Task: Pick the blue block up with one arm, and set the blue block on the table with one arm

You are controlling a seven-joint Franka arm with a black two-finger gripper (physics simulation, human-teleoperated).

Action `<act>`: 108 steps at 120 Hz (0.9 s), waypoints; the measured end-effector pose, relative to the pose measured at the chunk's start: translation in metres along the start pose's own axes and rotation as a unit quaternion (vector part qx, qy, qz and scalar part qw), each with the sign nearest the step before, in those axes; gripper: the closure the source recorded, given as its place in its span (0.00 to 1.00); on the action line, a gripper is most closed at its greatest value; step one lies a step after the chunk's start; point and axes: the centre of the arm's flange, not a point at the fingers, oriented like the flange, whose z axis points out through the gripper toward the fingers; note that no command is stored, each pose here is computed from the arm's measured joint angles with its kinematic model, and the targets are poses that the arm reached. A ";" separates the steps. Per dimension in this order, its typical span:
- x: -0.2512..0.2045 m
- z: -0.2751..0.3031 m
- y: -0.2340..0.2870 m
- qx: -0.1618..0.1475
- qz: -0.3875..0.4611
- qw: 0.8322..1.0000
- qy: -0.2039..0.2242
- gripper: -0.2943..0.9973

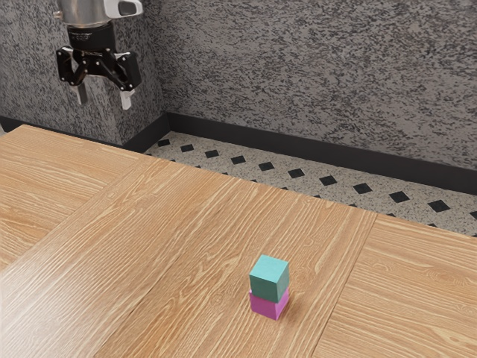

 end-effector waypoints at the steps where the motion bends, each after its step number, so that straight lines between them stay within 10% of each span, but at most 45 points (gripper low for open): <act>1: 0.000 0.000 0.000 0.000 0.000 1.000 0.000 0.23; 22: 0.002 -0.004 -0.002 0.000 -0.009 1.000 0.003 0.23; 38: -0.031 -0.103 -0.020 -0.016 -0.023 0.994 0.102 0.23; 65: -0.031 -0.104 -0.010 -0.014 -0.018 0.995 0.094 0.23; 108: -0.045 0.037 0.191 0.032 0.169 0.985 0.017 0.23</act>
